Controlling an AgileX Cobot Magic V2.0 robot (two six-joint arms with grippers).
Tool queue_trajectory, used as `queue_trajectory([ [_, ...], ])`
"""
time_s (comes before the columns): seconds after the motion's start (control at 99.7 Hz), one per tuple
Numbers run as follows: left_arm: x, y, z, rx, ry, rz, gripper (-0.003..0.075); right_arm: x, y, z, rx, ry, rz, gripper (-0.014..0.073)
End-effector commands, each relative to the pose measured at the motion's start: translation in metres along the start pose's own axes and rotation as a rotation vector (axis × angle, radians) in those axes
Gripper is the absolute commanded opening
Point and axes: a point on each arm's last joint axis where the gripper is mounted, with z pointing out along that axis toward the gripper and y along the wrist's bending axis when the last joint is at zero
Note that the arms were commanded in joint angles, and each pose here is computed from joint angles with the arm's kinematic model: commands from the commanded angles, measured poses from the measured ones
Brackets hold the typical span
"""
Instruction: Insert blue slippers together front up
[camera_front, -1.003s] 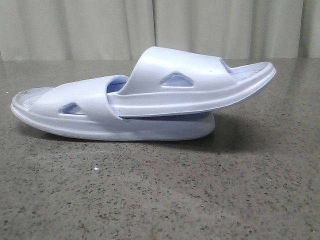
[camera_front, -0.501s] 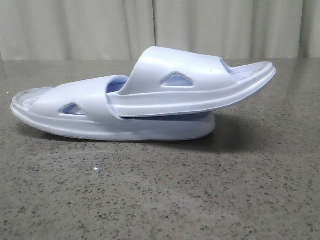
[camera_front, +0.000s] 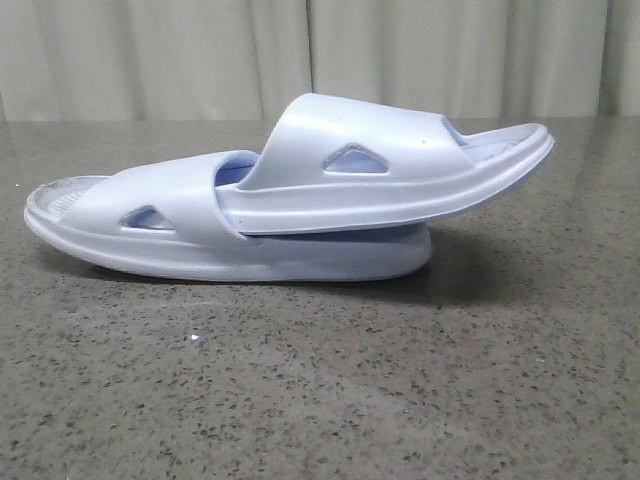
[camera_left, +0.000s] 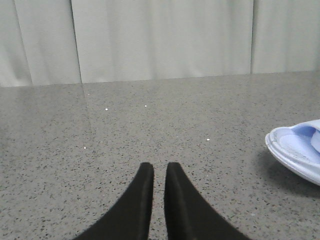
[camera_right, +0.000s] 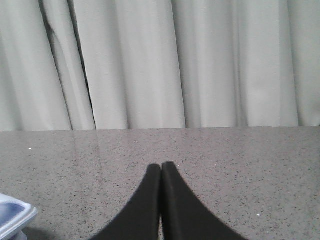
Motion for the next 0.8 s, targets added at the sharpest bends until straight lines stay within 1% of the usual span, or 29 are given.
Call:
queue_trajectory([
  [0.0, -0.0060, 0.0002, -0.0023, -0.002, -0.105, 0.010, 0.0016, -0.0128, 0.0024, -0.0006, -0.021, -0.080, -0.030, -0.0107],
  [0.251, -0.0058, 0.0001, -0.0023, 0.000, -0.103, -0.010, 0.0016, -0.0128, 0.0024, -0.0006, -0.021, -0.080, -0.030, -0.0107],
  [0.792, -0.0058, 0.0001, -0.0023, 0.000, -0.103, -0.010, 0.0016, -0.0128, 0.0024, -0.0006, -0.021, -0.080, -0.030, -0.0107],
])
